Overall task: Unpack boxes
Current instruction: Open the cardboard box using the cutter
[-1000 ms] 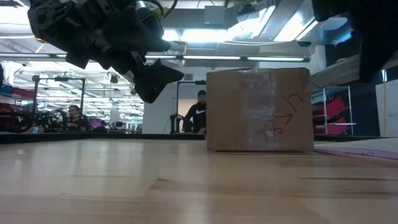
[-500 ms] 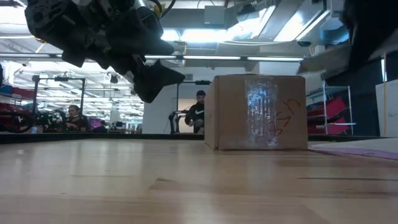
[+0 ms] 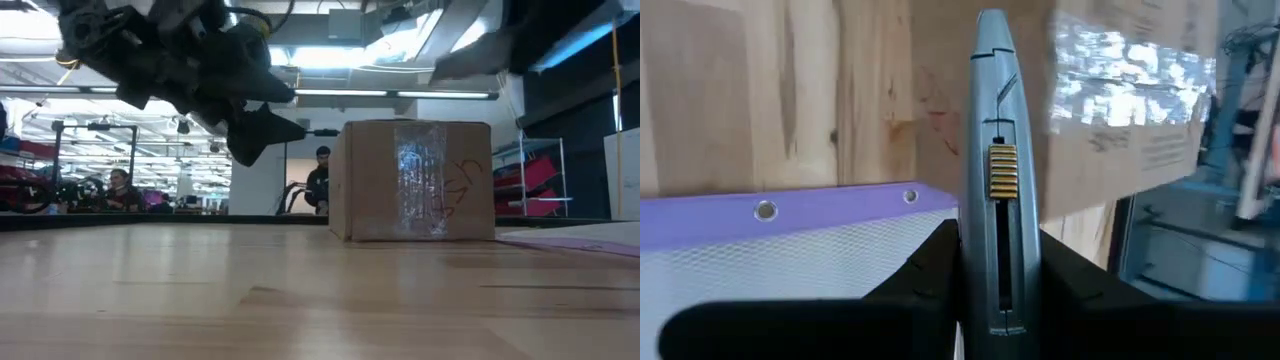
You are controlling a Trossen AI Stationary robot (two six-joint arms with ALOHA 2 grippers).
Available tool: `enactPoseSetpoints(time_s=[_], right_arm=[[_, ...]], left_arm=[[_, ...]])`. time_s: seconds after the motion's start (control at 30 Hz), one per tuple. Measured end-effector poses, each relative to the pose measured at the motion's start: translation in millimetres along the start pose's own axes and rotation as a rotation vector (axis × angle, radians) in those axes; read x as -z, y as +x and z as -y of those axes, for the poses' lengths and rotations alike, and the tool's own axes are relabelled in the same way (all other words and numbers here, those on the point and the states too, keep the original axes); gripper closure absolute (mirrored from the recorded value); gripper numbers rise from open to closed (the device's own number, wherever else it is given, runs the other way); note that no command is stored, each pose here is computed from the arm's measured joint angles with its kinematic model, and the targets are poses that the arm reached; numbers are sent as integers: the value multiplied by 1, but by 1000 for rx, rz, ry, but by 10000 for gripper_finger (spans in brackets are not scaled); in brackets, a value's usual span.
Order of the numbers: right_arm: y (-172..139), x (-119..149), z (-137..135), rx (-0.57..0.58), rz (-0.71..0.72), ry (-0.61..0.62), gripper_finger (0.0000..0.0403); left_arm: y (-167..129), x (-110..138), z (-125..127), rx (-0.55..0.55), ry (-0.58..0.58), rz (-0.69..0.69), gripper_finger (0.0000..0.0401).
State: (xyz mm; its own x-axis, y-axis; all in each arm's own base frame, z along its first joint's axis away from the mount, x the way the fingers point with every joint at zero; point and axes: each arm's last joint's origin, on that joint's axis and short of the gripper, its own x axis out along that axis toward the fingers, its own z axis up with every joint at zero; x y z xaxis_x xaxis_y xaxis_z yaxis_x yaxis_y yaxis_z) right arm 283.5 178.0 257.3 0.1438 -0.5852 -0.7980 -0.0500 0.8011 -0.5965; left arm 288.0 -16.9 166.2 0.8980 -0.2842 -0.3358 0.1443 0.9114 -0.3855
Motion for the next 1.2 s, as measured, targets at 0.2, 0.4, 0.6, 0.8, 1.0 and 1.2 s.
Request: enactPoseSetpoints(time_s=[0.2, 0.4, 0.6, 0.8, 1.0, 1.2], right_arm=[[26, -24, -29, 40, -70, 103, 341], [27, -30, -38, 67, -54, 181, 341], [32, -34, -27, 47, -82, 232, 341], [32, -38, -1, 27, -92, 326, 341], [30, -37, 14, 20, -82, 325, 341], [30, -37, 13, 1, -94, 255, 341]], left_arm=[[6, -13, 0, -27, 140, -111, 164], [5, -38, 2, 31, 233, -43, 164], [1, -54, -8, 94, 250, -56, 164], [-5, -66, -24, 68, 263, -28, 164], [-9, -74, -31, 75, 263, -7, 164], [-10, -80, -32, 74, 286, 34, 164]])
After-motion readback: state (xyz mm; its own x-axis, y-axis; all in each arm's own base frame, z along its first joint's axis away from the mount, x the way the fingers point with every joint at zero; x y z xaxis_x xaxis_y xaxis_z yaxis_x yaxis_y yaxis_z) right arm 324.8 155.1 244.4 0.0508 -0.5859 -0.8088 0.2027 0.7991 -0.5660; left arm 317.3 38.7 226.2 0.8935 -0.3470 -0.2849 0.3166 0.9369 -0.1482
